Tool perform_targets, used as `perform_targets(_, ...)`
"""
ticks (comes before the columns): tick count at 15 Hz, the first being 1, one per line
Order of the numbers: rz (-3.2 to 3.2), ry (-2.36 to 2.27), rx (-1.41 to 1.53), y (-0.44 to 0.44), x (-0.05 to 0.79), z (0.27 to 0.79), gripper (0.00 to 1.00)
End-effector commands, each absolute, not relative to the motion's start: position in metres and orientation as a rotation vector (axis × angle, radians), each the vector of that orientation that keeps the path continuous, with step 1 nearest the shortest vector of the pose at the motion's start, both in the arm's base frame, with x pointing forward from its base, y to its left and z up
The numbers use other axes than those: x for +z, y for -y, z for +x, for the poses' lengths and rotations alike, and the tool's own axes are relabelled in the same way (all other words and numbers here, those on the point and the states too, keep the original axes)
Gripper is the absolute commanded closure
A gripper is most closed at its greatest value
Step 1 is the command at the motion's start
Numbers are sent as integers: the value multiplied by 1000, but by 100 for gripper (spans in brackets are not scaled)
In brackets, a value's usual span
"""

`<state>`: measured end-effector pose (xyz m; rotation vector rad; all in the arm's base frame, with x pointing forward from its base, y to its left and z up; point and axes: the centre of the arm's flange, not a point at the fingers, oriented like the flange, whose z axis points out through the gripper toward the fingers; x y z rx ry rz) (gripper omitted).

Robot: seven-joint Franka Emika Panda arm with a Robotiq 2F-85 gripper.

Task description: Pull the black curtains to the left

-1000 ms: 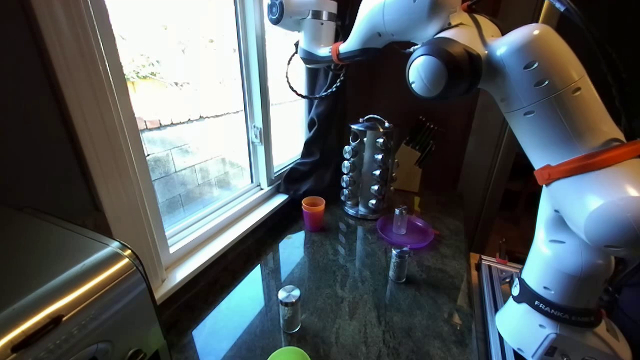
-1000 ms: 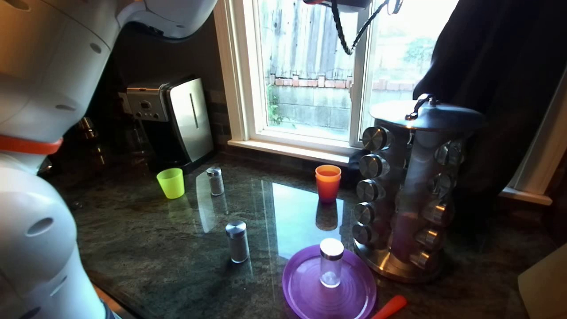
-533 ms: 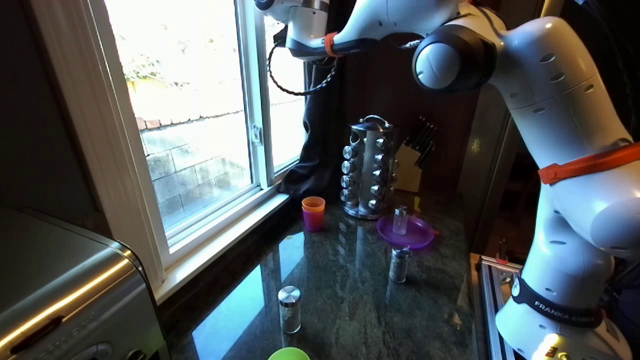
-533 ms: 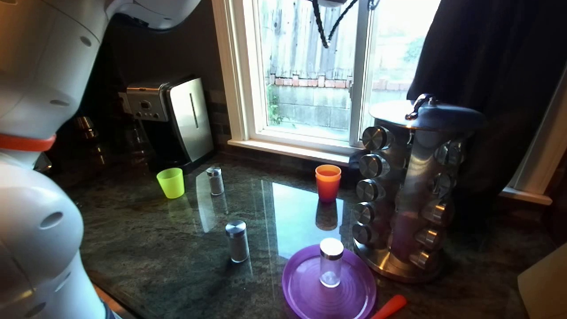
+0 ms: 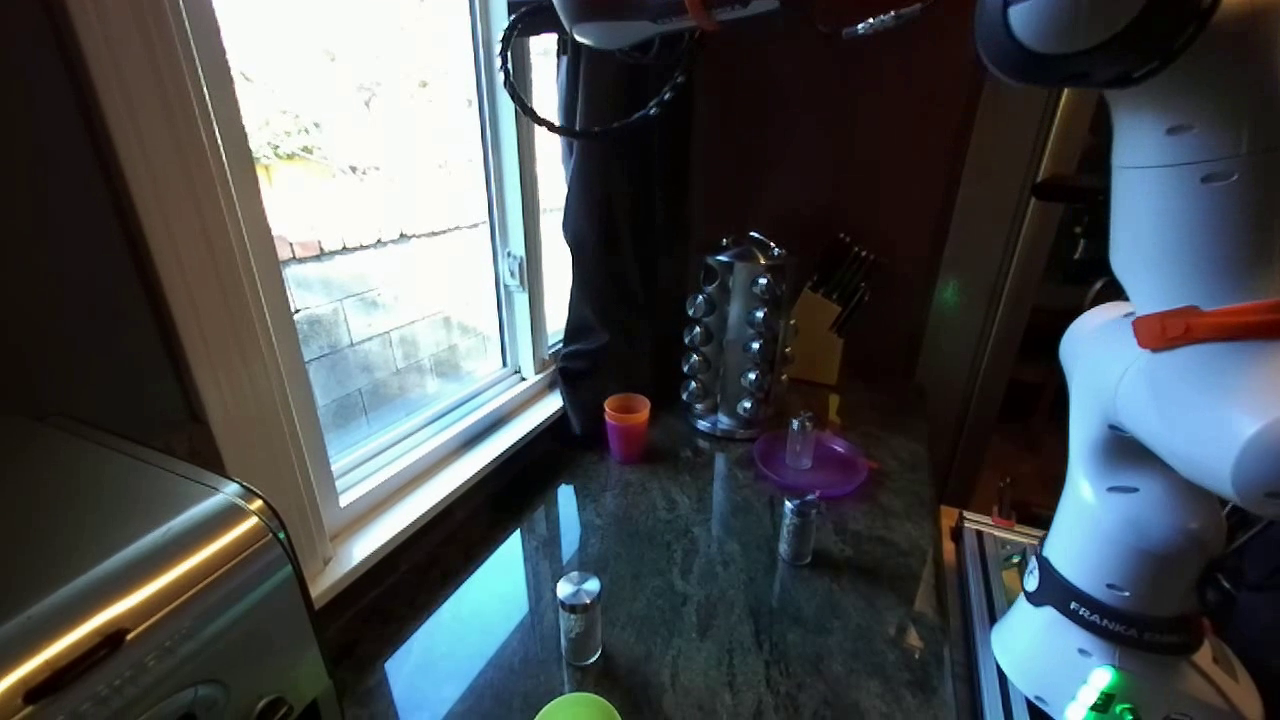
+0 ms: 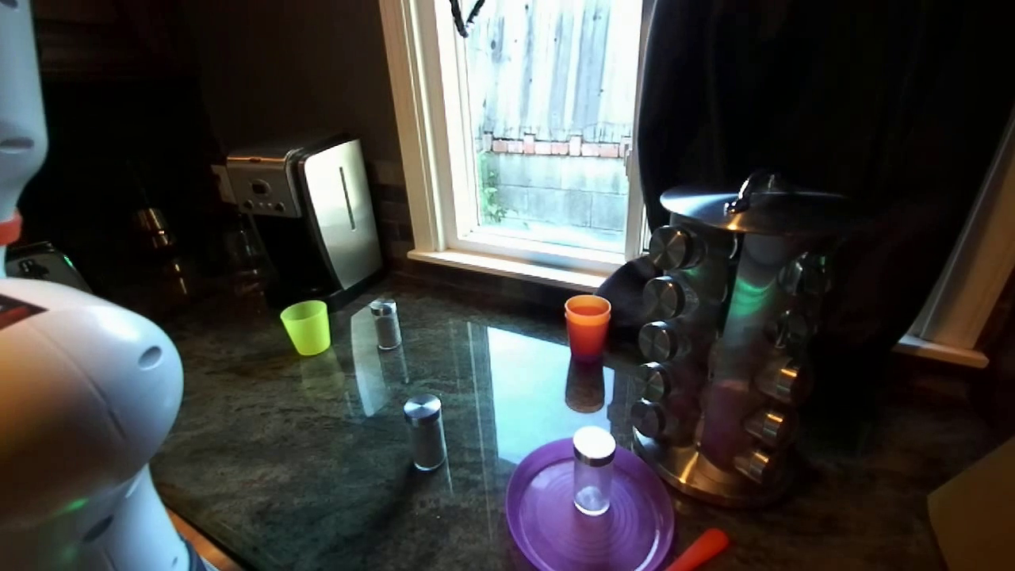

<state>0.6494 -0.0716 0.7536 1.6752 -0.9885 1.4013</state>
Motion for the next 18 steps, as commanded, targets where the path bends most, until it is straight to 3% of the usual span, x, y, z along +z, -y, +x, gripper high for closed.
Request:
perform_targets(1, 1871, 859, 1336, 43, 756, 593, 99)
perform_targets(6, 2106, 729, 1294, 19, 760, 561, 99)
perform_targets(18, 2539, 248, 1505, -106, 755, 501, 99)
